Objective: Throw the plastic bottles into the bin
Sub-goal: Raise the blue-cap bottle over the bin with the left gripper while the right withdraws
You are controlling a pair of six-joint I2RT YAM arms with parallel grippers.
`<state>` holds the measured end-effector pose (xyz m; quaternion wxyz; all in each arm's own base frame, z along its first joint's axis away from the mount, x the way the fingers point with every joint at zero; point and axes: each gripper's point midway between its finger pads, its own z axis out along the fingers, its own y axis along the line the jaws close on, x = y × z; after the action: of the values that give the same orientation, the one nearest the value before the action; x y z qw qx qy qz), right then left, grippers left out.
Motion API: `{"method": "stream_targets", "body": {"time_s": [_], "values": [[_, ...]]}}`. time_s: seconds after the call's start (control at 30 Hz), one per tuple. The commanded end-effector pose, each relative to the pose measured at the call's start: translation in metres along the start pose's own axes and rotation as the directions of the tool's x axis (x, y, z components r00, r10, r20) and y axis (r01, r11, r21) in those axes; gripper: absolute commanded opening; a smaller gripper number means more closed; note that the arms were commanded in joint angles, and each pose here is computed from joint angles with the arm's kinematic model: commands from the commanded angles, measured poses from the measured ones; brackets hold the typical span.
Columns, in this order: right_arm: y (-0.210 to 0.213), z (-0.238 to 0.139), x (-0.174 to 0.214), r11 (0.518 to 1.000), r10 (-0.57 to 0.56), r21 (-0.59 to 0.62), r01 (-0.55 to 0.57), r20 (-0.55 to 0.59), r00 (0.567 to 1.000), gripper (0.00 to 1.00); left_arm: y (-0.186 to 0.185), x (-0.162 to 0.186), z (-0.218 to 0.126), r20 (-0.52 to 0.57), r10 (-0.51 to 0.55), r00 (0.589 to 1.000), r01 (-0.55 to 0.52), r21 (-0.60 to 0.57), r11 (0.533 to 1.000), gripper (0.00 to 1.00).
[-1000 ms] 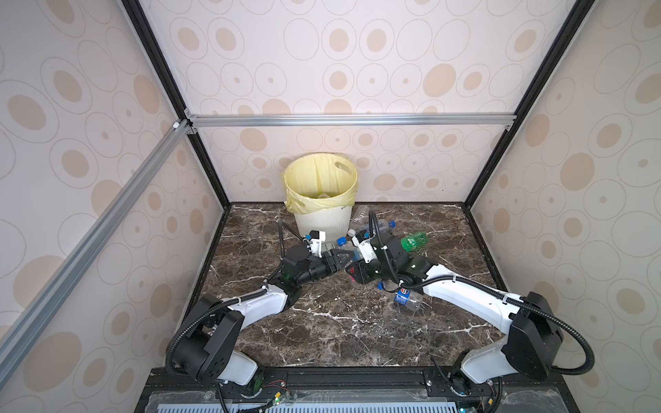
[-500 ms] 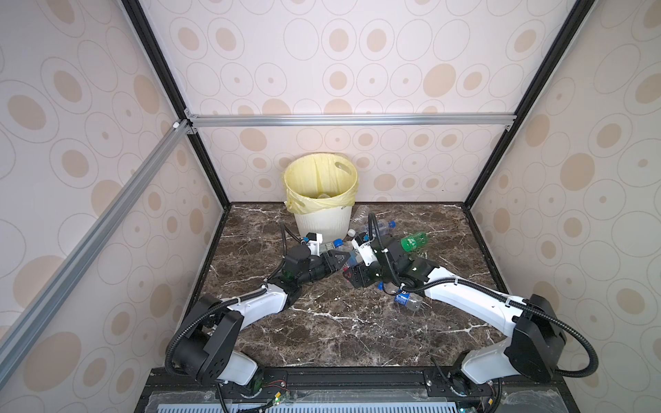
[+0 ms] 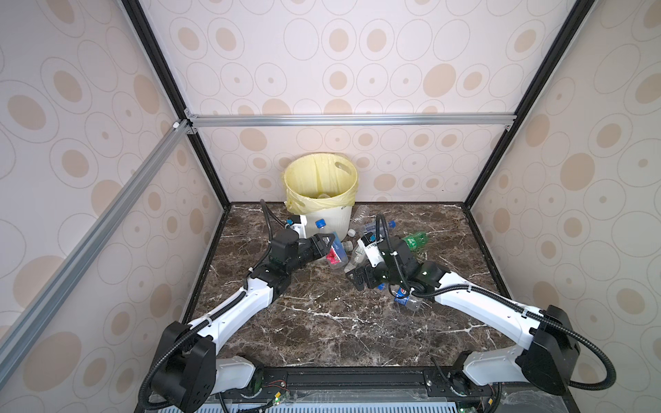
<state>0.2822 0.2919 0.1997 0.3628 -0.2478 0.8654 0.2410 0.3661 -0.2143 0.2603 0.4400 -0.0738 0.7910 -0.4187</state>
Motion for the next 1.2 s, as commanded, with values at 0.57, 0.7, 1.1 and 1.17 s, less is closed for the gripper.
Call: {"method": "stream_targets", "body": {"time_s": [0.57, 0.7, 1.1, 1.17], "values": [[0.028, -0.033, -0.102, 0.994, -0.102, -0.02, 0.109, 0.233, 0.967, 1.0, -0.159, -0.219, -0.083, 0.496, 0.456, 0.739, -0.427, -0.179, 0.886, 0.5], [0.031, -0.045, -0.119, 0.992, -0.12, -0.012, 0.128, 0.271, 0.955, 1.0, -0.177, -0.238, -0.093, 0.537, 0.489, 0.688, -0.459, -0.201, 0.866, 0.5], [0.025, -0.056, -0.135, 0.993, -0.121, 0.033, 0.116, 0.302, 0.946, 1.0, -0.135, -0.232, -0.02, 0.486, 0.529, 0.696, -0.454, -0.273, 0.848, 0.51], [0.025, -0.053, -0.134, 0.994, -0.109, 0.027, 0.105, 0.293, 0.95, 1.0, -0.105, -0.226, 0.013, 0.415, 0.515, 0.75, -0.425, -0.294, 0.856, 0.57]]}}
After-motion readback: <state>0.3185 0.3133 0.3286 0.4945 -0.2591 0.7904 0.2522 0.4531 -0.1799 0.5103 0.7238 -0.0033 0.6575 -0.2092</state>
